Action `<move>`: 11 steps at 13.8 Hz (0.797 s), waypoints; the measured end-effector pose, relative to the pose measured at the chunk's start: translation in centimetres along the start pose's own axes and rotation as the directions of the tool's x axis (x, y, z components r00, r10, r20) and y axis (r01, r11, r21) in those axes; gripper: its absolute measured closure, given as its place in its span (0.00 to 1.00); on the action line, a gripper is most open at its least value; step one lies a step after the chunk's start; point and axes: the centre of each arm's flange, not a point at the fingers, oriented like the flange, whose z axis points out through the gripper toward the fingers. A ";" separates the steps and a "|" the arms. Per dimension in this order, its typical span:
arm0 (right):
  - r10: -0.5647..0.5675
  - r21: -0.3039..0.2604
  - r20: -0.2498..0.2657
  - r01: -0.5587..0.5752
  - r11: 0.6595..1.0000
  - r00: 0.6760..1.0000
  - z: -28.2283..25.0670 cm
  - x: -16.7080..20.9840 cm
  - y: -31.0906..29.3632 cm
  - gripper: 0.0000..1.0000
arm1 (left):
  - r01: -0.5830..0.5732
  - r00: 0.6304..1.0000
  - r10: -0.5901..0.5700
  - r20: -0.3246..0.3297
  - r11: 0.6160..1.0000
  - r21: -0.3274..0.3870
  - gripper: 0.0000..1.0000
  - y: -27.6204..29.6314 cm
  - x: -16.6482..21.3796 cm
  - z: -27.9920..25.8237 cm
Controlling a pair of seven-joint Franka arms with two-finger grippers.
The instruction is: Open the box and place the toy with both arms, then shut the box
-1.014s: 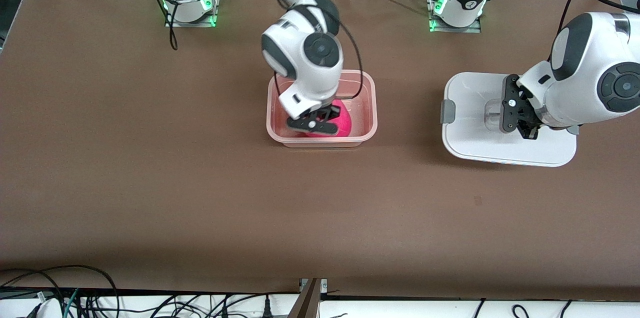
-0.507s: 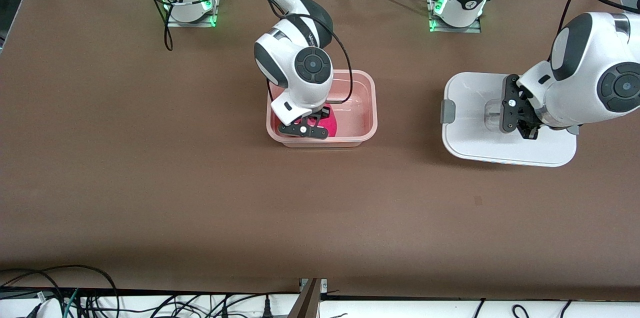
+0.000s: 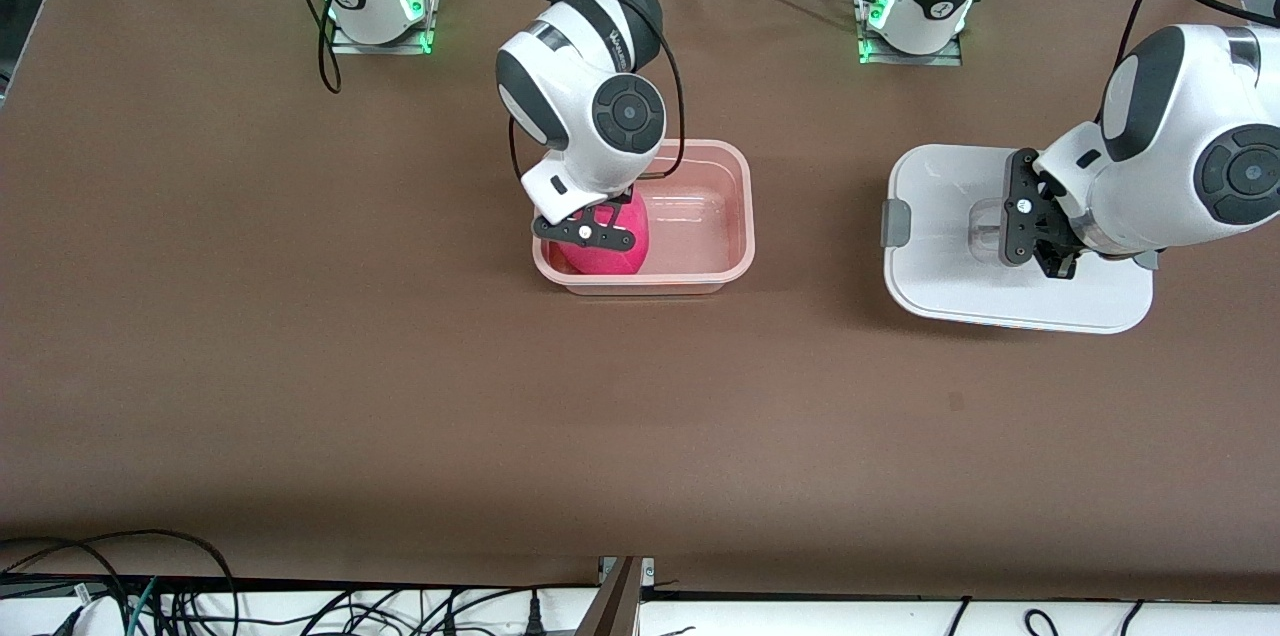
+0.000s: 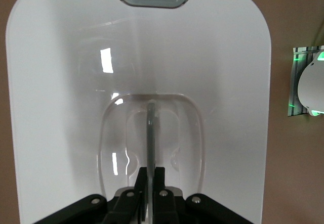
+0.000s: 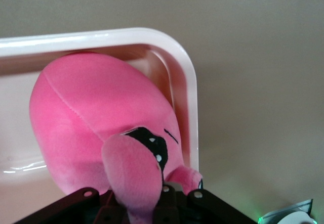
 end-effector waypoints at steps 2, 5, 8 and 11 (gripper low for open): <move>0.058 -0.054 -0.039 -0.060 0.997 0.998 1.3 -1.8 -1.9 0.89 | 0.000 1.000 0.000 0.000 1.000 0.000 0.93 0.0 0.0 0.0; 0.113 -0.118 -0.070 -0.121 0.986 0.991 4.8 -3.4 -4.6 0.89 | 0.000 1.000 0.000 0.000 1.000 0.000 0.93 0.0 0.0 0.0; 0.171 -0.056 -0.105 -0.178 0.982 0.980 4.9 -3.0 -5.6 0.89 | 0.000 1.000 0.000 0.000 1.000 -0.001 0.93 0.0 0.0 0.0; 0.226 0.067 -0.146 -0.219 0.974 0.963 4.7 -3.6 -8.1 0.89 | 0.000 1.000 0.000 0.000 1.000 -0.001 0.93 0.0 0.0 0.0</move>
